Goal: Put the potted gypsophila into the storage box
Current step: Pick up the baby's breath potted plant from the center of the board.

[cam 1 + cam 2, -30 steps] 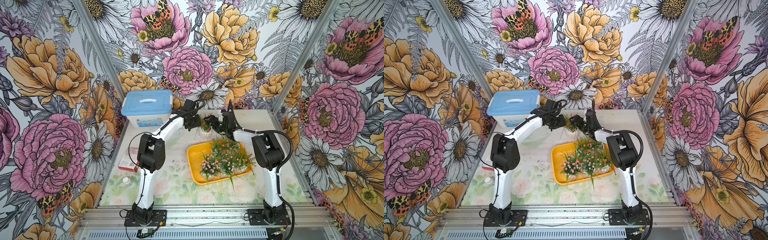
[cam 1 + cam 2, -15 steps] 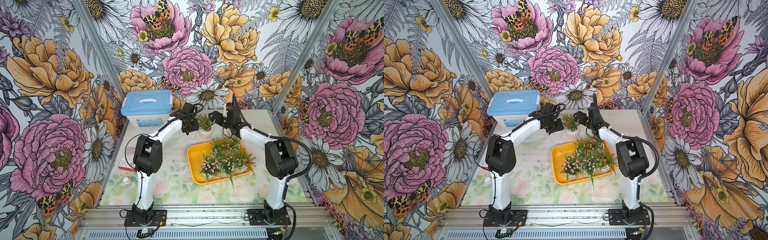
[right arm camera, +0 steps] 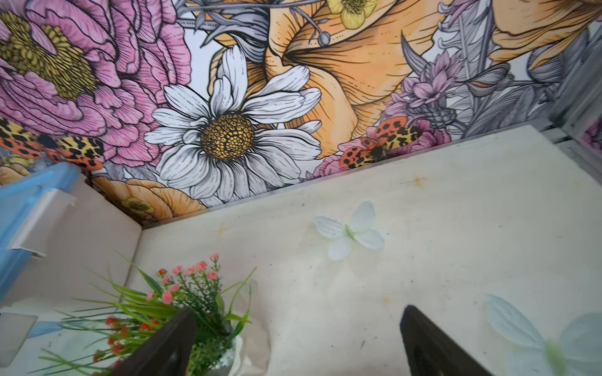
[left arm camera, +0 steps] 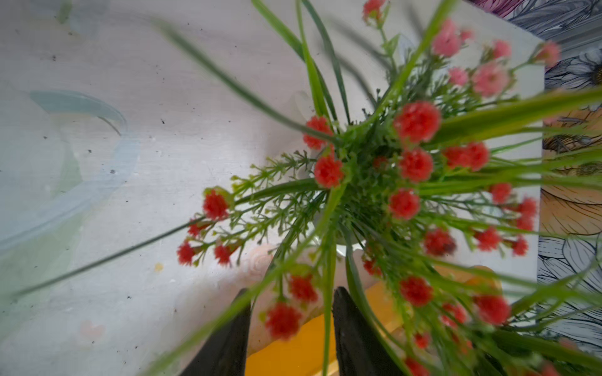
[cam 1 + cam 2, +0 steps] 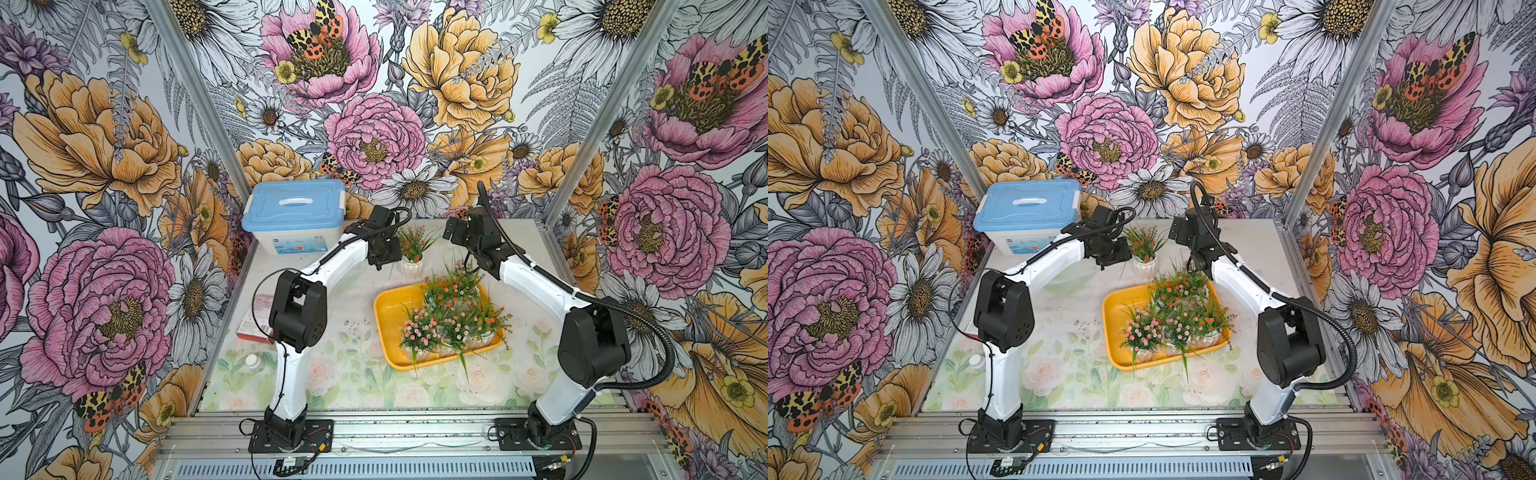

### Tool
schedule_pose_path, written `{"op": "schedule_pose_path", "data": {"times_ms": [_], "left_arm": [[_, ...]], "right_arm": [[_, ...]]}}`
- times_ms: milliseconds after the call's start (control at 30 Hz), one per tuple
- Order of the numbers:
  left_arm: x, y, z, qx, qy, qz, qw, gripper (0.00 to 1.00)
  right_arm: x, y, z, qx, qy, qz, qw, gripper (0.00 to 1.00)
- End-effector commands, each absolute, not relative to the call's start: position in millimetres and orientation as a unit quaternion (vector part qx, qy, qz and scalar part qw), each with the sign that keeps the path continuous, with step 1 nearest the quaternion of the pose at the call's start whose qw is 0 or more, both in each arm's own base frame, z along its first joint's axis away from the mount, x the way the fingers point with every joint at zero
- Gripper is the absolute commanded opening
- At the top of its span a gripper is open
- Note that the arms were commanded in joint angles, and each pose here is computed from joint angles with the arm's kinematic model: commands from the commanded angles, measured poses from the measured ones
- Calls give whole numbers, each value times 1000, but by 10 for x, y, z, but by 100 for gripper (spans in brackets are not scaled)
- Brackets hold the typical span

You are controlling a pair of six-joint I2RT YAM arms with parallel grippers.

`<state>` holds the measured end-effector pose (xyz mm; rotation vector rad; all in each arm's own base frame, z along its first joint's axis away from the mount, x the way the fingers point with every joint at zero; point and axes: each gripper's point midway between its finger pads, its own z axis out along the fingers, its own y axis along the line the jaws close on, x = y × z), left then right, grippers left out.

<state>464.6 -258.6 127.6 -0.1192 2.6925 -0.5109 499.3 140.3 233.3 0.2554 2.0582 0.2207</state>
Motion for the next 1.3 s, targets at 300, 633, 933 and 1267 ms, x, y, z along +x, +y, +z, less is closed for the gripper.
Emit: {"op": "schedule_pose_path", "data": {"times_ms": [300,633,933,1267], "left_arm": [[4885,-2737,1028,-56,963,-179,193,40],[4949,-2790,844,-38,971,-140,189,38],[4968,-2772,707,-19,978,-104,178,30],[4939,-2771,753,18,980,-61,189,26]], "right_arm": [[4689,1366,2217,103,888,29,446,97],[4644,1579,2123,85,898,58,427,96],[4635,1581,2152,80,897,56,430,96],[4636,1627,2076,72,901,51,424,96]]}}
